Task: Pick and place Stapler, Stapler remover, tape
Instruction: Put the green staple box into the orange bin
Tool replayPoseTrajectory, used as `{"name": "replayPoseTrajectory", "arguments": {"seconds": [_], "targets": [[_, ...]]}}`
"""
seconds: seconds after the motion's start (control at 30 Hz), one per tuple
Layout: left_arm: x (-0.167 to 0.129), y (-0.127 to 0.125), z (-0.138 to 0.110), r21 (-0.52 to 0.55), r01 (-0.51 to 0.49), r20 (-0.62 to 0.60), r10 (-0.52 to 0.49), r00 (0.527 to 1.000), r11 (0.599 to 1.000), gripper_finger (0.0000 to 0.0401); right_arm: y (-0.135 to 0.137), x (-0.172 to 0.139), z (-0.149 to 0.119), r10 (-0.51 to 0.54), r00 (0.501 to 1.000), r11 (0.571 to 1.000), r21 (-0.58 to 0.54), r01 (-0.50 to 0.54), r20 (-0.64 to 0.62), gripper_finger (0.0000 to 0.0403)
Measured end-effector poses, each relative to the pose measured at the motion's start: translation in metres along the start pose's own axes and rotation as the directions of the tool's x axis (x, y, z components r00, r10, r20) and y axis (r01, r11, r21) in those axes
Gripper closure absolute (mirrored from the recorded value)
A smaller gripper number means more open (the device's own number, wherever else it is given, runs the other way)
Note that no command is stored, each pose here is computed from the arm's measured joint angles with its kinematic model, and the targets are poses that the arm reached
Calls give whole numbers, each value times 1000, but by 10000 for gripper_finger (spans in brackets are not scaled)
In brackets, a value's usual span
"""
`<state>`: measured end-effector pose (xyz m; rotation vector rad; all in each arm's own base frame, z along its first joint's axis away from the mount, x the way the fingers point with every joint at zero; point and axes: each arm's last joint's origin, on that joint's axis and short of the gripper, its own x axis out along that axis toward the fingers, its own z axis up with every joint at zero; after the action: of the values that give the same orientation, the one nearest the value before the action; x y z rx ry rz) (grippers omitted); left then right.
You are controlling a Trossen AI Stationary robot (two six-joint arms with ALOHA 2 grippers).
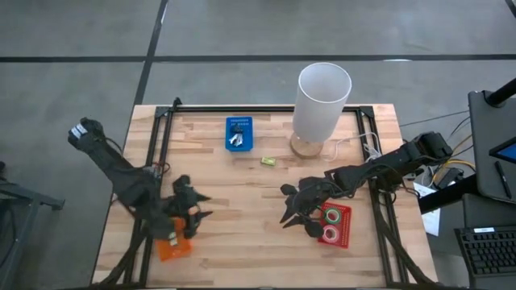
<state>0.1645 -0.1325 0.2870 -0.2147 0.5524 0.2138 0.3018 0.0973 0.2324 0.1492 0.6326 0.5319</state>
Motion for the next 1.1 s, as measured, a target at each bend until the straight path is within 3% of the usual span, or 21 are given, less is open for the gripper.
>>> {"name": "replayPoseTrajectory", "arguments": {"seconds": [0.17,0.37,0.63,0.8,1.1], "targets": [[44,14,19,128,62,-33,-58,998,990,190,4,1,3,16,999,999,-41,-14,33,327],[100,56,42,213,103,-96,-84,992,972,190,8,2,3,27,999,998,-49,-25,38,319],[161,116,58,184,174,-116,-154,981,967,192,20,5,1,60,998,998,-25,-60,25,322],[195,137,68,276,129,-139,-93,986,952,192,27,6,1,78,996,995,-56,-77,30,333],[259,160,82,339,100,-210,-28,977,935,192,38,9,-1,38,998,998,-44,-36,50,344]]}}
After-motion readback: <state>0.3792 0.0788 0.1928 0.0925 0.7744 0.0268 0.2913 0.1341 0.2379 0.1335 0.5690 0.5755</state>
